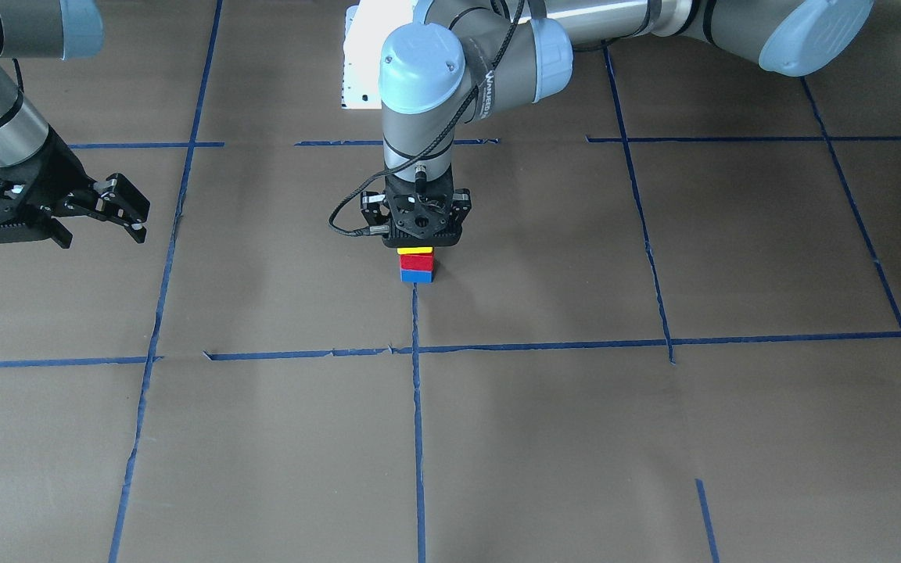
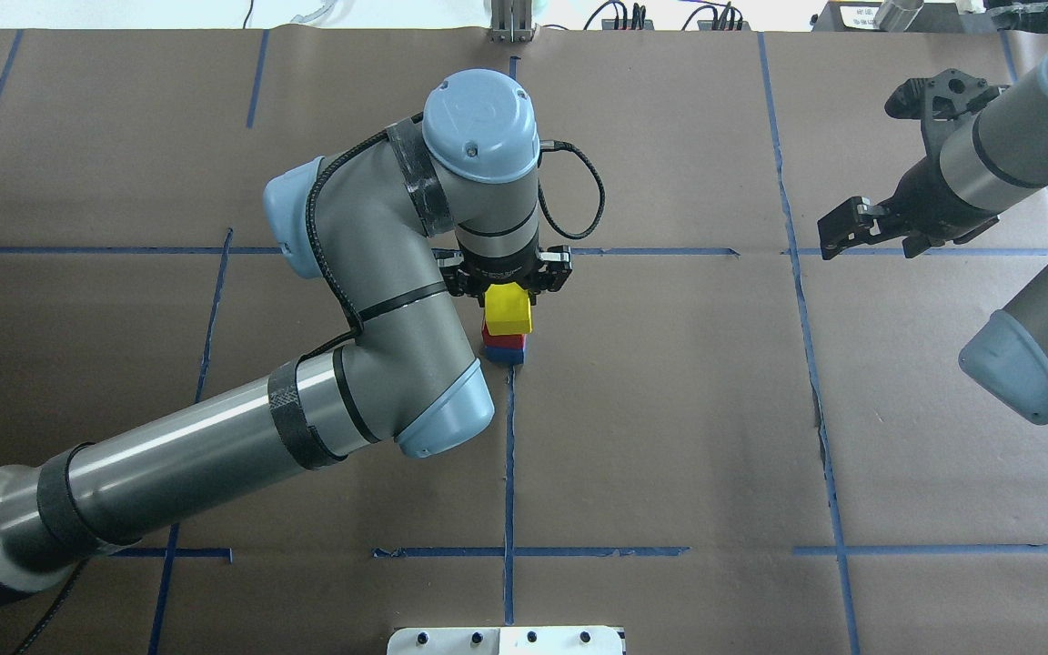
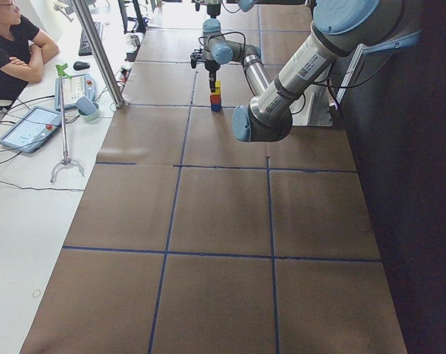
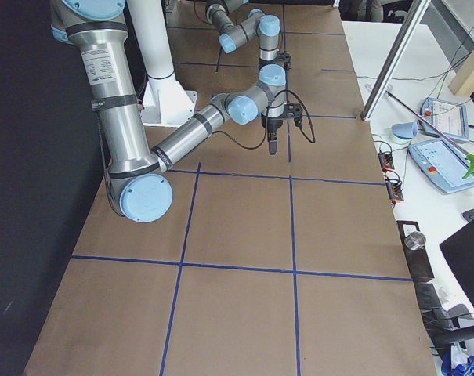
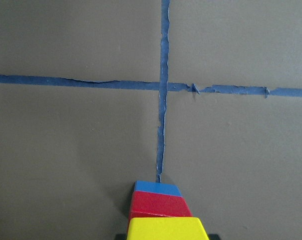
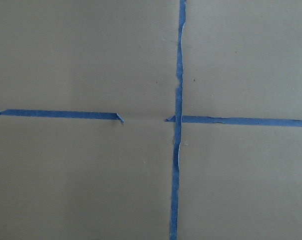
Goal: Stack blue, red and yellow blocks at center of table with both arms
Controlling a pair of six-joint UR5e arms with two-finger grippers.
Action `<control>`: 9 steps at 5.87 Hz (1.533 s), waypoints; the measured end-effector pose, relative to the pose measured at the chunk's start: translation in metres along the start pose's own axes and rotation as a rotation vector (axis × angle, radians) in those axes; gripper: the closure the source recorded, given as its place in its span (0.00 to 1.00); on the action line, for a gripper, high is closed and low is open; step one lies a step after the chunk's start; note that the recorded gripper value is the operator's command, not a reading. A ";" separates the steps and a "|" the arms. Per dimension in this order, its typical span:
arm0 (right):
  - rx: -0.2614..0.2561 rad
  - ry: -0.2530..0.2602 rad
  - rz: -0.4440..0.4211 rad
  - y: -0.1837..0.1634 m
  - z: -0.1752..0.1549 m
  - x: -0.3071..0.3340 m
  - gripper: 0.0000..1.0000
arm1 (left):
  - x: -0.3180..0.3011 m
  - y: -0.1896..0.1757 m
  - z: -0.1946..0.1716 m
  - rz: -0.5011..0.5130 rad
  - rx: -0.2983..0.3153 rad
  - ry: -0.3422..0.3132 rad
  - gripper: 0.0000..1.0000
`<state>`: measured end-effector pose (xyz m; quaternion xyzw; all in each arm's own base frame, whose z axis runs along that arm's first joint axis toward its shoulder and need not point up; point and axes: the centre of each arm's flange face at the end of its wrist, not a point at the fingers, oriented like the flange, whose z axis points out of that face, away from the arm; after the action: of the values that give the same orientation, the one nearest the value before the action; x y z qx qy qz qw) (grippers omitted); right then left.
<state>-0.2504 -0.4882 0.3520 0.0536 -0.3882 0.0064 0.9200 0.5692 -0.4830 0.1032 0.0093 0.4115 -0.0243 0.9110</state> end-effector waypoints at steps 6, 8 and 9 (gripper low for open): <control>0.003 -0.007 -0.005 -0.001 -0.003 -0.003 0.00 | -0.019 0.019 -0.049 0.020 0.050 0.054 0.00; 0.002 -0.011 -0.007 -0.004 -0.009 0.007 0.00 | -0.105 0.018 -0.076 0.054 0.102 0.066 0.00; 0.003 -0.006 -0.021 -0.007 -0.013 0.019 0.00 | -0.157 0.015 -0.082 0.133 0.118 0.043 0.00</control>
<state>-0.2277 -0.4949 0.3559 0.0589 -0.3905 -0.0028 0.9187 0.4055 -0.4595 0.1667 0.0909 0.4272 0.0120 0.8995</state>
